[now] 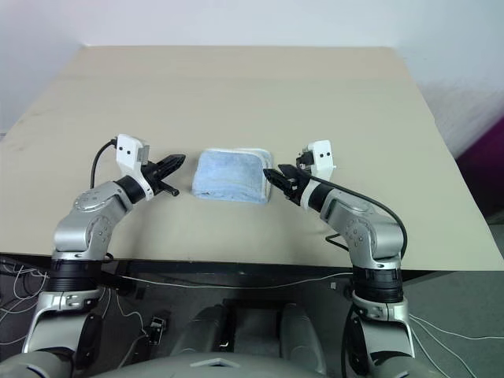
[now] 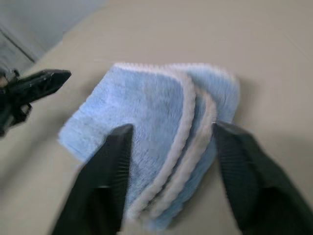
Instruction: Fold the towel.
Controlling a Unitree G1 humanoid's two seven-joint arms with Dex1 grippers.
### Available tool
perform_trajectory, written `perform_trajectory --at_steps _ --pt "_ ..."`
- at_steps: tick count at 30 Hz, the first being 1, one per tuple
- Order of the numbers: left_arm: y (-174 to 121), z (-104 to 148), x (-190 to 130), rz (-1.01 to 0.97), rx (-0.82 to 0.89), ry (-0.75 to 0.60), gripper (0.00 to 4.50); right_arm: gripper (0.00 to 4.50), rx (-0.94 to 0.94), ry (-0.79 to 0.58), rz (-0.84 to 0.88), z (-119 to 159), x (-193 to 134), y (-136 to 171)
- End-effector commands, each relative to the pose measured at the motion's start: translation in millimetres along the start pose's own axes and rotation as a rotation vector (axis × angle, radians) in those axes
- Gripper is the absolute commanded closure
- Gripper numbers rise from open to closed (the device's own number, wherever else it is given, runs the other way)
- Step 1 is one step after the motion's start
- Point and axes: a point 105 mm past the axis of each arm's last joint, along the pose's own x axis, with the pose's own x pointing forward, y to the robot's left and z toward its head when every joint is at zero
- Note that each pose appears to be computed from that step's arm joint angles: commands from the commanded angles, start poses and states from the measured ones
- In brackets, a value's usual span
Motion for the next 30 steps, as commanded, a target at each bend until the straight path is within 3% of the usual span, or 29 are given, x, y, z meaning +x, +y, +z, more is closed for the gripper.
perform_trajectory --at_steps 1,3,8,24,30 --pt "-1 11 -6 -0.018 0.042 -0.037 4.5 0.64 0.16 0.015 0.006 -2 4 -5" --pt "-1 9 -8 -0.021 0.043 -0.033 4.5 0.02 0.228 0.022 0.0 -5 7 -9" --pt "-5 7 -13 -0.028 0.045 -0.028 4.5 0.02 0.321 0.048 -0.026 -10 14 -15" --pt "-16 6 -29 -0.107 0.039 -0.026 4.5 0.02 0.331 0.228 0.153 -32 52 35" --pt "-16 4 -33 -0.109 0.037 -0.019 4.5 0.02 0.322 0.258 0.169 -31 63 40"
